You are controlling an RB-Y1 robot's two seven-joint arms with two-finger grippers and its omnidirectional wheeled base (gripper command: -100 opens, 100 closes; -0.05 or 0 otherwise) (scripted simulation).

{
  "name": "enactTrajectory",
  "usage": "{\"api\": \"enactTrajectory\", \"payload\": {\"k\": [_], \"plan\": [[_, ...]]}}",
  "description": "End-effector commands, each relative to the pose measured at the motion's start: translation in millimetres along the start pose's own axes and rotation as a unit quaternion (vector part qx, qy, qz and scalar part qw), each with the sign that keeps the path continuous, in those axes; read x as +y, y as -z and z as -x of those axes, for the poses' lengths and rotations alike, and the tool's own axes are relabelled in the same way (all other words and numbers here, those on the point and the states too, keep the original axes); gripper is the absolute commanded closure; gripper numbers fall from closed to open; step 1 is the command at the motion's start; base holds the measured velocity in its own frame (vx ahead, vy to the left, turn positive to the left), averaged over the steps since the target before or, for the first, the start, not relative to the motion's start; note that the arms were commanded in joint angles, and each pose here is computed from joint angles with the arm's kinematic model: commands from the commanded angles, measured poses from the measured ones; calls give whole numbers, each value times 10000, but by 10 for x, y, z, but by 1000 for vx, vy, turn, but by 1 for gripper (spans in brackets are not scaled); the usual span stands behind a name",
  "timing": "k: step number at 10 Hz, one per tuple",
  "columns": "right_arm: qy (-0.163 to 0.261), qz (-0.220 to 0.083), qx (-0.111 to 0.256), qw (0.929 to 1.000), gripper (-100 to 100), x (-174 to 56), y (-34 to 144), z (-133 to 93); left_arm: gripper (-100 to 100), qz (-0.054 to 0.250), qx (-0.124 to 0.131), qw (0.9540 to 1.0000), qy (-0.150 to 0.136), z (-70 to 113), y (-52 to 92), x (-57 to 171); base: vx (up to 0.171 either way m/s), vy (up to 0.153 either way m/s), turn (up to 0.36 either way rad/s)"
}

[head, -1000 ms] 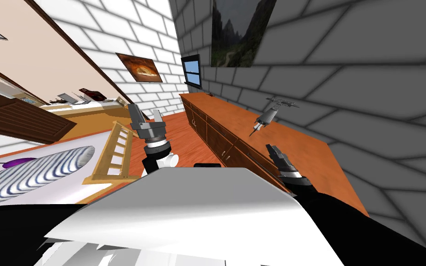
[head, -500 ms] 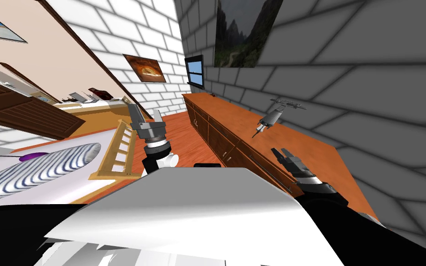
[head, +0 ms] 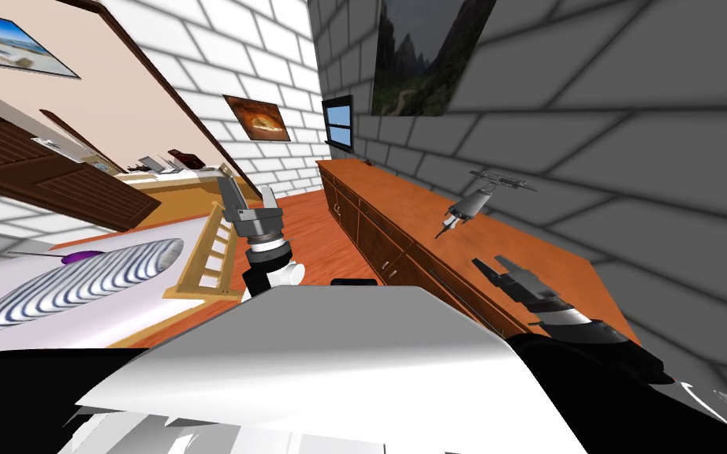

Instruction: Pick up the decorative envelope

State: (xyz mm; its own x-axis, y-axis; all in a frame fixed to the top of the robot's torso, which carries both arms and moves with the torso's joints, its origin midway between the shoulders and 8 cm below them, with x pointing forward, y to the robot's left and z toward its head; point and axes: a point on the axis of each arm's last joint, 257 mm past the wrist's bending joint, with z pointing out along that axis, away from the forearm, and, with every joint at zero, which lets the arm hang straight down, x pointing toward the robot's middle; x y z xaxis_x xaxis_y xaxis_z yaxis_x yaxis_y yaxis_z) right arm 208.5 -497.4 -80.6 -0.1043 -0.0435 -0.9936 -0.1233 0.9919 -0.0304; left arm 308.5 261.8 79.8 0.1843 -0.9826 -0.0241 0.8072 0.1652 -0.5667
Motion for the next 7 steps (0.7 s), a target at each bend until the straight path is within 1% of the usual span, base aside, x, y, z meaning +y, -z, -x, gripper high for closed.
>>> {"api": "enactTrajectory", "payload": {"k": [1, 2, 3, 4, 5, 6, 7], "plan": [[304, 29, 169, 9994, -100, -65, 44, 49, 0, 0, 0, 10000, 0, 0, 0, 0, 13, 2, 77], [676, 142, 492, 9964, -100, -123, 102, 15, 0, 0, 0, 10000, 0, 0, 0, 0, 16, 3, 145], [806, 129, 521, 9953, -100, -164, 115, 87, 0, 0, 0, 10000, 0, 0, 0, 0, 15, 0, 71], [1156, 266, 833, 9894, -100, -214, 166, 47, 0, 0, 0, 10000, -1, 0, 0, 0, 17, 3, 134], [1293, 263, 866, 9875, -100, -251, 171, 126, 0, 0, 0, 10000, 0, 0, 0, 0, 15, -3, 70], [1635, 442, 1159, 9787, -100, -289, 200, 89, 0, 0, 0, 10000, -1, 0, 0, 0, 14, -3, 120], [1762, 427, 1200, 9761, -100, -327, 213, 165, 0, 0, 0, 10000, 0, 0, 0, 0, 11, -6, 76]]}}
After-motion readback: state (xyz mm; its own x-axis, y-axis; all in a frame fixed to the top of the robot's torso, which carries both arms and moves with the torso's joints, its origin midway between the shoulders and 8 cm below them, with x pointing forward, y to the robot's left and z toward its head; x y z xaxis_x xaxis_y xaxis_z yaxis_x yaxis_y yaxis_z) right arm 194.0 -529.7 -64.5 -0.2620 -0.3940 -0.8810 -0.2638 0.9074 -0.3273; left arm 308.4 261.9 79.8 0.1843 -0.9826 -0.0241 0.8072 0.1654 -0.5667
